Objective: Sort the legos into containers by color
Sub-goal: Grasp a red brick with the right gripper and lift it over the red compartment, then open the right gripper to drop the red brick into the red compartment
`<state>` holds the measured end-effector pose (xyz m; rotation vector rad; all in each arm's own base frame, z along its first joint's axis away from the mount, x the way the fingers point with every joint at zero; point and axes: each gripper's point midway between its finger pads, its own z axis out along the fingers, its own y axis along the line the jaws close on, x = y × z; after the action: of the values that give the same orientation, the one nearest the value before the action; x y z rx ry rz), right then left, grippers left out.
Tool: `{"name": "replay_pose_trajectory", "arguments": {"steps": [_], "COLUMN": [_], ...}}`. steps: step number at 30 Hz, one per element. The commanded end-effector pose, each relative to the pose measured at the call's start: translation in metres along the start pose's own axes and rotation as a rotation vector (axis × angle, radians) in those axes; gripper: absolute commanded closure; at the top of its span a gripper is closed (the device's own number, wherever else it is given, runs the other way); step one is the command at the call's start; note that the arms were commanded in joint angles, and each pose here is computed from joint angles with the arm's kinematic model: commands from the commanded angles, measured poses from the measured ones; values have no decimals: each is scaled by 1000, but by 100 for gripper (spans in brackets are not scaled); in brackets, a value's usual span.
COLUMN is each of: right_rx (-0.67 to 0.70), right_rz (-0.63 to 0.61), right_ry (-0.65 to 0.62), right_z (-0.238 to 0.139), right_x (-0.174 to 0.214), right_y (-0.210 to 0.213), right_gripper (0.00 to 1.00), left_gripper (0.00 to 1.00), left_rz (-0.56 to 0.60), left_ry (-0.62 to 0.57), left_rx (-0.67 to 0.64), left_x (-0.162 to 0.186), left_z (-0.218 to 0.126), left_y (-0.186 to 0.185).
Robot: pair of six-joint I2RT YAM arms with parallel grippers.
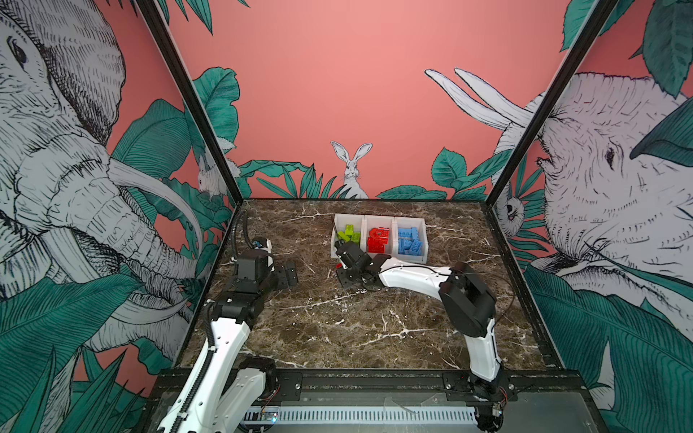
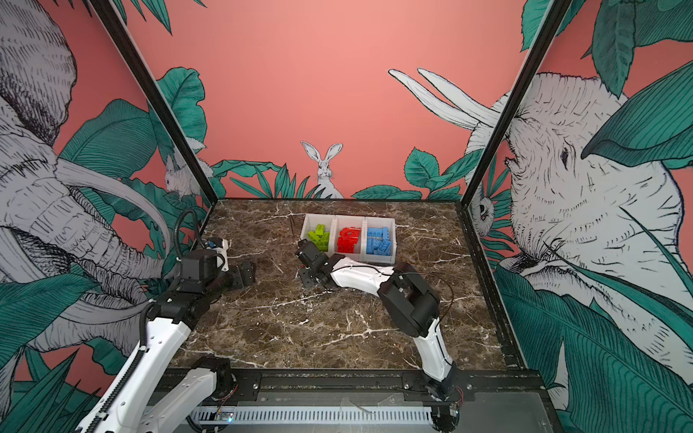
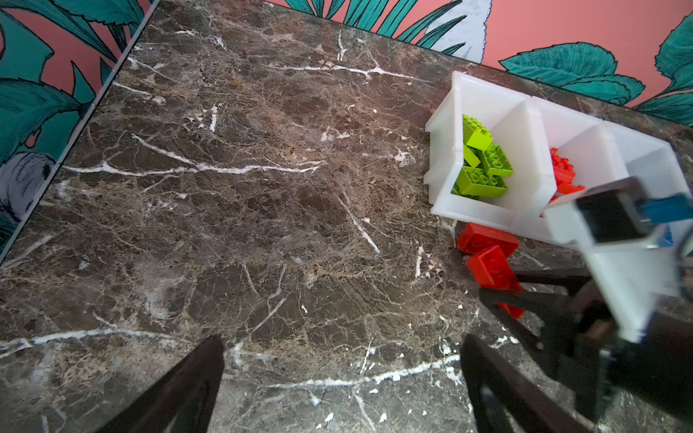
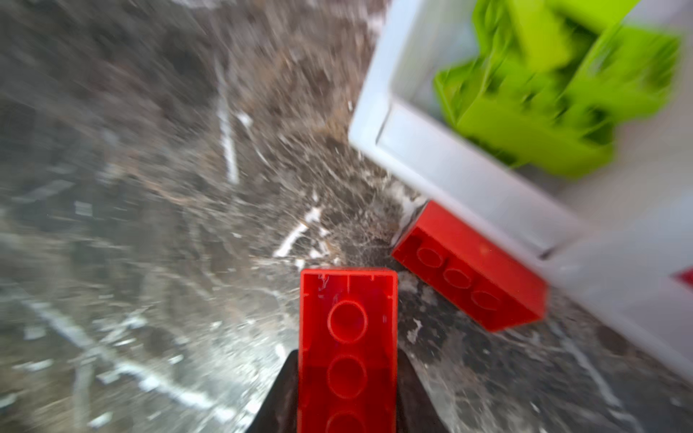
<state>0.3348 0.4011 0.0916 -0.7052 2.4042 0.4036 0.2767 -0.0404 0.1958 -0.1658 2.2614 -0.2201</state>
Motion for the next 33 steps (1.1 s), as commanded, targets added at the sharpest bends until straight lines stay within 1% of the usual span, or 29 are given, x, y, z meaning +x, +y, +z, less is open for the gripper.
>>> {"name": "replay_pose_trajectory", "arguments": {"steps": [1, 3, 6, 11, 14, 15, 17, 19, 21, 24, 27, 30, 32, 33], "right_rx": [-45, -21, 49, 110, 138, 144, 158, 175, 188, 169, 150, 150, 150, 138], "right_rz": [55, 79, 102, 146, 170, 175, 177, 177, 171, 180, 198, 206, 240, 246], "right_ry": [-98, -117, -121, -120, -123, -121, -112, -113, -127, -147, -157, -157, -146, -151], "right_z": [-41, -53, -60, -54, -46, -44, -39, -37, -43, -61, -75, -80, -72, -68], "right_x": [-36, -44, -48, -55, -59, -59, -63, -67, -74, -77, -63, -38, -13, -8], "right_y": [-18, -39, -78, -126, -146, -150, -157, -161, -163, -154, -130, -98, -82, -73], "right_gripper": [89, 90, 90, 90, 89, 87, 75, 54, 42, 32, 22, 16, 14, 14], "left_gripper": [1, 1, 1, 1, 1, 1, 1, 1, 1, 1, 1, 1, 1, 1], "left_rz": [-15, -16, -24, -14, -8, -8, -9, -8, -3, -2, -9, -13, -14, -13], "left_ry": [-11, -11, 3, 14, 18, 18, 13, 2, -9, -14, -13, -5, 1, 2], "left_rx": [16, 42, 77, 96, 91, 90, 83, 82, 76, 68, 69, 77, 80, 79], "left_x": [1, 3, 7, 10, 12, 12, 11, 9, 7, 5, 5, 5, 6, 7], "left_z": [5, 8, 11, 9, 6, 5, 3, 0, -1, -2, 1, 4, 5, 5], "left_y": [-1, -5, -11, -14, -13, -12, -11, -11, -10, -9, -9, -11, -11, -11]}}
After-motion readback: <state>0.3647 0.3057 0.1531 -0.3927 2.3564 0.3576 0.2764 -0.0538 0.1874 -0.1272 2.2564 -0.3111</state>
